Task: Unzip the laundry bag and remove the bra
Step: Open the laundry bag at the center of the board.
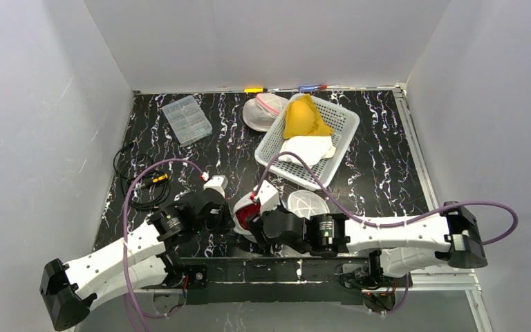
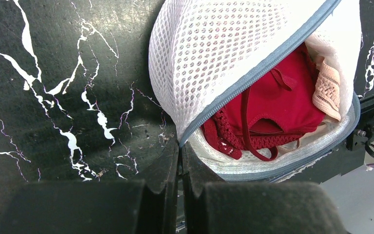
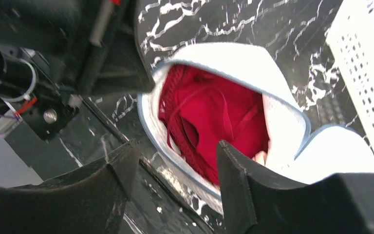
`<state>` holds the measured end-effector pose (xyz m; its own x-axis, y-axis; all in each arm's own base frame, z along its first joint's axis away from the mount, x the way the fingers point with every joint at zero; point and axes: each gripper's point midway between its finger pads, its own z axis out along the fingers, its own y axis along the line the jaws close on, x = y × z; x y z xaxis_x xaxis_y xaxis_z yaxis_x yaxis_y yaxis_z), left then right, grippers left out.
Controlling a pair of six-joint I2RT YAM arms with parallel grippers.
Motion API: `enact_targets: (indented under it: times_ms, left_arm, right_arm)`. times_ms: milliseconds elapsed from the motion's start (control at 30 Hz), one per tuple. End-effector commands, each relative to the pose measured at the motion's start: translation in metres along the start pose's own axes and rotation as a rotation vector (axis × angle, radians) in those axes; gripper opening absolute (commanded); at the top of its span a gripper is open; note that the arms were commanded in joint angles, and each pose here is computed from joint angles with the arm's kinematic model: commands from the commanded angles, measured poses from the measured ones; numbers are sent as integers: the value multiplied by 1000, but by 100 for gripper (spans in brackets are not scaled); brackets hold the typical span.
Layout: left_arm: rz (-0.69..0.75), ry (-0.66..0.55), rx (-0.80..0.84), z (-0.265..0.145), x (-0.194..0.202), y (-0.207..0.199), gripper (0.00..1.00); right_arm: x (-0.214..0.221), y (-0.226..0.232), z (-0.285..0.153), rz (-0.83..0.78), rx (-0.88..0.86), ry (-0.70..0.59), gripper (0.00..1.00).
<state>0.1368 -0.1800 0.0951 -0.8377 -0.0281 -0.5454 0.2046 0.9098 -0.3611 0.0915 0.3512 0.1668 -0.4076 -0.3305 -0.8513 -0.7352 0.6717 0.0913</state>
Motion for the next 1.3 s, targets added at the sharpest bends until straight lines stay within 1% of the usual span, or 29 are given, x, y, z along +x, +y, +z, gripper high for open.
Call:
enact_targets:
  times_ms: [0,133,267,467,600,667,867,1267]
  left_arm:
    - [22,9,-15,0,6,6,0]
    - [23,0,-10,-2,5,6,0]
    - [16,-4,-10,-2,4,7,0]
    - [10,-2,-11,-3,6,8,0]
    - [10,-6,-14,-2,5,8,0]
    - [11,-1,-16,-2,5,8,0]
    - [9,-8,-8,-3,3,6,0]
    - [0,-9,-1,-5,4,5,0]
  right_arm:
    - [-30,7,10,-61,40,-43,64]
    - [-24,13,29,-93,50,-12,56]
    - [-15,9,51,-61,49,16,53]
    - [-18,15,60,2,6,-2,55]
    - [-23,13,61,30,15,-31,64]
    - [-23,14,63,40,5,-36,65]
    - [-11,10,73,52,17,9,61]
    - [-3,9,87,100,5,28,56]
